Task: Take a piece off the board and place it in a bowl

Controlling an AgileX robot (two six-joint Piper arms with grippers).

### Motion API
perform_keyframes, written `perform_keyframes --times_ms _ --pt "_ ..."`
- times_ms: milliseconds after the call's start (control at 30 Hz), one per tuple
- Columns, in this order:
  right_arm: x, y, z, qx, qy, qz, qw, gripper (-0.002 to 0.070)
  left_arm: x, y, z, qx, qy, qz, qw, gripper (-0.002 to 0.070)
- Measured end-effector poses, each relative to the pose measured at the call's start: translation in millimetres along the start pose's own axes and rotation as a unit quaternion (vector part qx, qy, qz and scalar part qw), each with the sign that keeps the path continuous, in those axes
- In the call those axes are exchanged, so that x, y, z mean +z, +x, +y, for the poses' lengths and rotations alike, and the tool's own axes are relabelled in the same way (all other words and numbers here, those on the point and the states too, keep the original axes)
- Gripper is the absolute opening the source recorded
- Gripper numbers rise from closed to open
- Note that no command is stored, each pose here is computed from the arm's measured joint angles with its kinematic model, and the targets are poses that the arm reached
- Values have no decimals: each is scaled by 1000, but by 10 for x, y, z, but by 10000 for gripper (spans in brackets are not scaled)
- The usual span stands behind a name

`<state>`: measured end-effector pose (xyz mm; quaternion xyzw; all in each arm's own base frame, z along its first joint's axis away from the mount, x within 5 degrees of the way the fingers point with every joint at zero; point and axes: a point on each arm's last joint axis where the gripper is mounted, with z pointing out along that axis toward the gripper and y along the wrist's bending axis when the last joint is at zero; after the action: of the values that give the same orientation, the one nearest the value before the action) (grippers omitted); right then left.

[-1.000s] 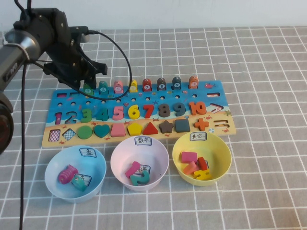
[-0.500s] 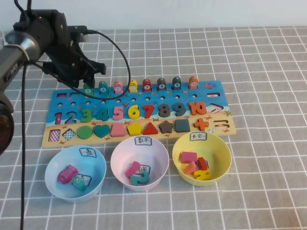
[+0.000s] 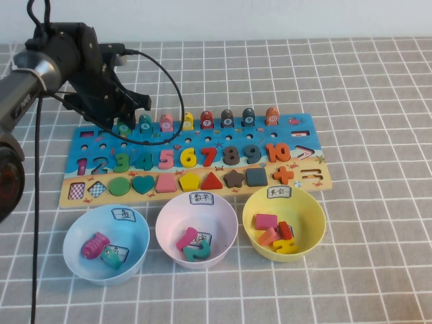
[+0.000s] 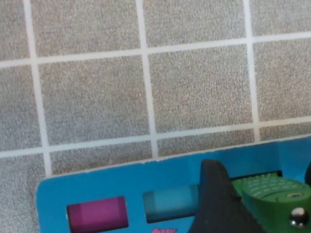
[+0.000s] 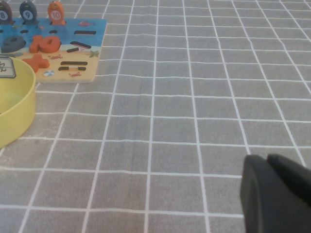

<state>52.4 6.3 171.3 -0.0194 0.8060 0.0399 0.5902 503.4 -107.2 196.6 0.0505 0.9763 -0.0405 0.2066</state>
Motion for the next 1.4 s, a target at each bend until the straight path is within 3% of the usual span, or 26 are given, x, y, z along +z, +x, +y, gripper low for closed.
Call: perform_keyframes --times_ms 1400 --pt "0 0 0 0 0 0 1000 -17 66 -1 -4 -7 9 -4 1000 312"
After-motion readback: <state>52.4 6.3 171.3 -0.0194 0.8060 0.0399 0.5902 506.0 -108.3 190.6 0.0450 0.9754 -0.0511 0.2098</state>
